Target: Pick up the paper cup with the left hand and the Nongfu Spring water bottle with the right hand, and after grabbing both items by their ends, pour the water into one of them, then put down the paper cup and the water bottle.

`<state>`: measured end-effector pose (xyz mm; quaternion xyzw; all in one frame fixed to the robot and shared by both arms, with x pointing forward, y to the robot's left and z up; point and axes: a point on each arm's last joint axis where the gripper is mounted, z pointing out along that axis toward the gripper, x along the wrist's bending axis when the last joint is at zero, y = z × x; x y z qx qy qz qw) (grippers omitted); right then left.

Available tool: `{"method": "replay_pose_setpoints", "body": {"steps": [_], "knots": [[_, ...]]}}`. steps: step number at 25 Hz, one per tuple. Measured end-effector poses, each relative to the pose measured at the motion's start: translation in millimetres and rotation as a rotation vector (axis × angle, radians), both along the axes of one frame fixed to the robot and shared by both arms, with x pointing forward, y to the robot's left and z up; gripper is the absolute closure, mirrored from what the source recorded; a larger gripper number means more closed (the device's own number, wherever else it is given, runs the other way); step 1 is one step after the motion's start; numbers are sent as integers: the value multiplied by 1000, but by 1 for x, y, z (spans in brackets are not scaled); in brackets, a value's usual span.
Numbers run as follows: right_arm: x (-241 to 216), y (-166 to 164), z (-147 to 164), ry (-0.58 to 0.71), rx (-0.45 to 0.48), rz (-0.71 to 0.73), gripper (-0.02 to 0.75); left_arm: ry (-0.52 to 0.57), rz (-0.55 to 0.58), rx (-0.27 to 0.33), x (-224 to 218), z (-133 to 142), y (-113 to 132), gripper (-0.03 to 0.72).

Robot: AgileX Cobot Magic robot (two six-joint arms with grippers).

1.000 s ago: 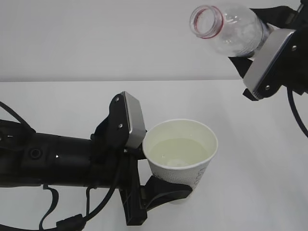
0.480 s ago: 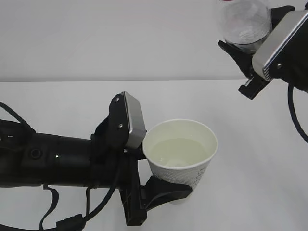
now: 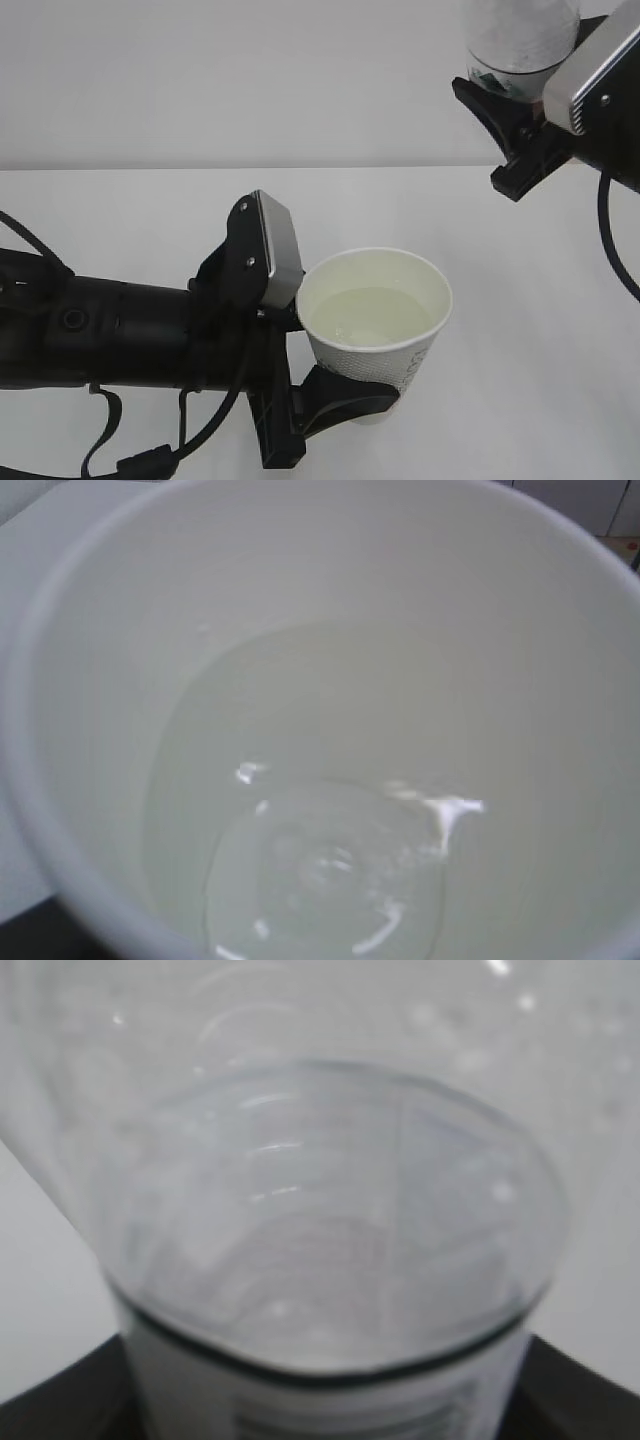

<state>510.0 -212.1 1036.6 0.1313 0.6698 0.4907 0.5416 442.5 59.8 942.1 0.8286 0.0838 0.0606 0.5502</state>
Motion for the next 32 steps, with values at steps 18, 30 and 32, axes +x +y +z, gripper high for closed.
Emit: {"method": "replay_pose_setpoints", "body": {"steps": [18,30,32], "knots": [[-3,-10,-10,177,298,-82,255,0,1,2,0,0,0,146],[-14,-29,-36,264,390,-275,256,0,1,2,0,0,0,146],[-16,-30,-40,278,393,-288,256,0,1,2,0,0,0,146]]}}
